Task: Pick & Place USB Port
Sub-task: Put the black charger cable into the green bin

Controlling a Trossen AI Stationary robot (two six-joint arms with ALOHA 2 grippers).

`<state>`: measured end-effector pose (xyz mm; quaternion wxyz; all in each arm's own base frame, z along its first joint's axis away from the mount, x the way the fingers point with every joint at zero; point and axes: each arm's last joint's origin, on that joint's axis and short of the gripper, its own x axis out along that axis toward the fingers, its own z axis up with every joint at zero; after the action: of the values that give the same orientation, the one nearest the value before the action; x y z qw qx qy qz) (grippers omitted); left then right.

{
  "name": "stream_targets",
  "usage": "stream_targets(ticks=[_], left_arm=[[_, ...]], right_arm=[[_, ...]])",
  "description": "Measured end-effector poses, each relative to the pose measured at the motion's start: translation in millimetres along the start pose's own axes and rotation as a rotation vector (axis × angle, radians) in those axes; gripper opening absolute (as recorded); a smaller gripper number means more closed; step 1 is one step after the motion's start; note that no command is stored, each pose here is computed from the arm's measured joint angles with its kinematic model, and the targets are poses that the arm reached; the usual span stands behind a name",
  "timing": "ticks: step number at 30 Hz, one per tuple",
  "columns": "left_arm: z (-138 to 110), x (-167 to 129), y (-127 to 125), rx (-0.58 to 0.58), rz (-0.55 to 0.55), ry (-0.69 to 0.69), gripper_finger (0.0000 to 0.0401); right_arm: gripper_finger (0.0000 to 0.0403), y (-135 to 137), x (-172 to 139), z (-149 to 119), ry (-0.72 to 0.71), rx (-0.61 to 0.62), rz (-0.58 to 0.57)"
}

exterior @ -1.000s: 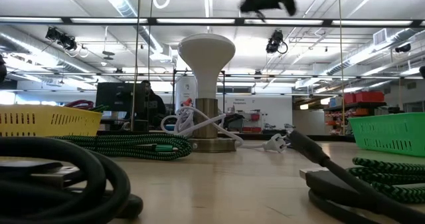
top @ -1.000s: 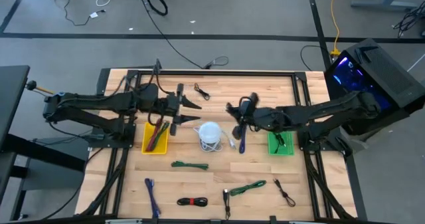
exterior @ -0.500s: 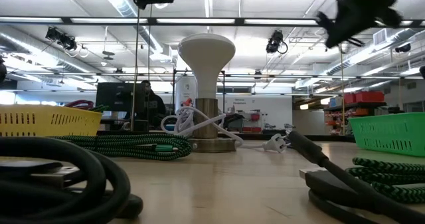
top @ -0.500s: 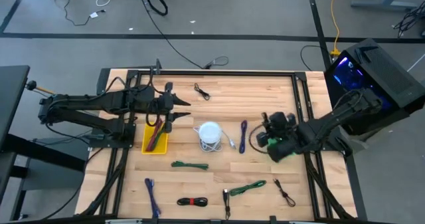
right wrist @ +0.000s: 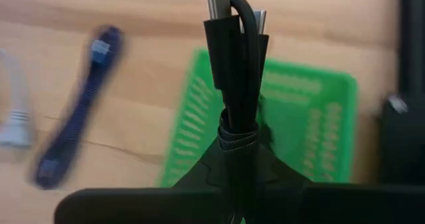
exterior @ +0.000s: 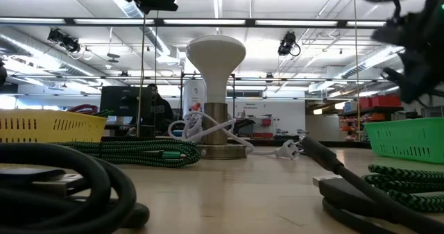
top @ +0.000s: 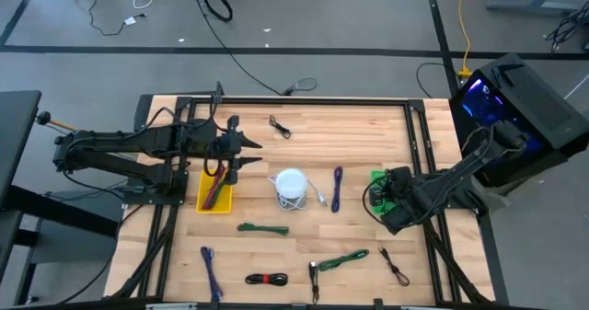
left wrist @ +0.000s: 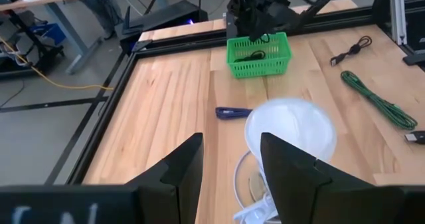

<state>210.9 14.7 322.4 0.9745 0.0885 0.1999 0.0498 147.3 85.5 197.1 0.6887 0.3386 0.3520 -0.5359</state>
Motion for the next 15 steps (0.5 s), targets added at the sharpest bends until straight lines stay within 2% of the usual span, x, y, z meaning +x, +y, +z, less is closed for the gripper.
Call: stream_targets(ticks=[2,5,10,15], left_arm=[[0,0,0,0.001,-0.001,0.004,0.0156],[-1,0,0,0.003,-0.002,0.009,0.0156],[-1,0,0,0.003,-0.001,0.009,0.0156],[-1,1,1,0.003,0.032,0.016,0.0156]], right_arm=[[0.0009,-3,4,-2,0.02,0.023,-0.02],[0.0009,0,7,-6,0.05,0.047,0.009],[0.001,-1,14,-11,0.104,0.041,0.014],[0.0063,-2,16,-13,0.12,0.04,0.009]])
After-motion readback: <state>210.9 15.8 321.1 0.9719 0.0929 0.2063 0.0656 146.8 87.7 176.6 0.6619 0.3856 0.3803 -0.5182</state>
